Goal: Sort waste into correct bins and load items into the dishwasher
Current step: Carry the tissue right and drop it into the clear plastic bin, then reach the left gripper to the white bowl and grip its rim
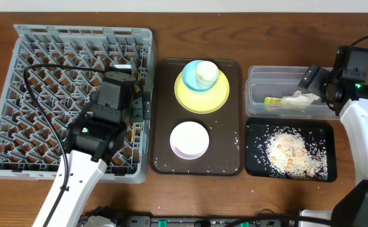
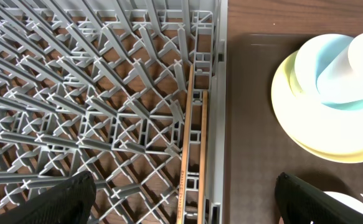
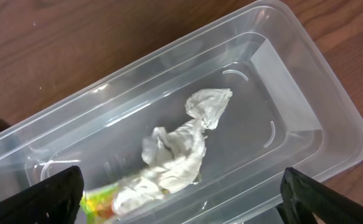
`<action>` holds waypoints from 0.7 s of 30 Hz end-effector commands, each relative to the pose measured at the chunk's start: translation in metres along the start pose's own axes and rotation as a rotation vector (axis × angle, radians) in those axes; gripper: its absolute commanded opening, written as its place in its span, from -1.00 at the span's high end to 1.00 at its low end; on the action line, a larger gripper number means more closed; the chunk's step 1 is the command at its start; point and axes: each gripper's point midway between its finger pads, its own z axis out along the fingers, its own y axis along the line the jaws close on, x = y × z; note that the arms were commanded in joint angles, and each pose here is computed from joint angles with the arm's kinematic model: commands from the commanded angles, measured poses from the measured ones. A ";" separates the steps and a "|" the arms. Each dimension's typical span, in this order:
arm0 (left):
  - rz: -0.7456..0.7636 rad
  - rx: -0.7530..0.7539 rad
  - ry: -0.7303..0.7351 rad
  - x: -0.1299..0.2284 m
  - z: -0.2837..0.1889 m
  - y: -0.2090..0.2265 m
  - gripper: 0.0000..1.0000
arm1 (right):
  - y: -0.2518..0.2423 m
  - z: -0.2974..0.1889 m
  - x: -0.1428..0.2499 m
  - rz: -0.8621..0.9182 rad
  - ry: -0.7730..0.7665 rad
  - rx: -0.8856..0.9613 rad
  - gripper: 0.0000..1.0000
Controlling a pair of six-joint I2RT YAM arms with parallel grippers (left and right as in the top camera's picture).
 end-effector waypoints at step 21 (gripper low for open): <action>-0.011 0.005 -0.001 -0.001 -0.001 0.000 -0.85 | -0.003 -0.001 -0.001 0.015 0.004 -0.002 -0.98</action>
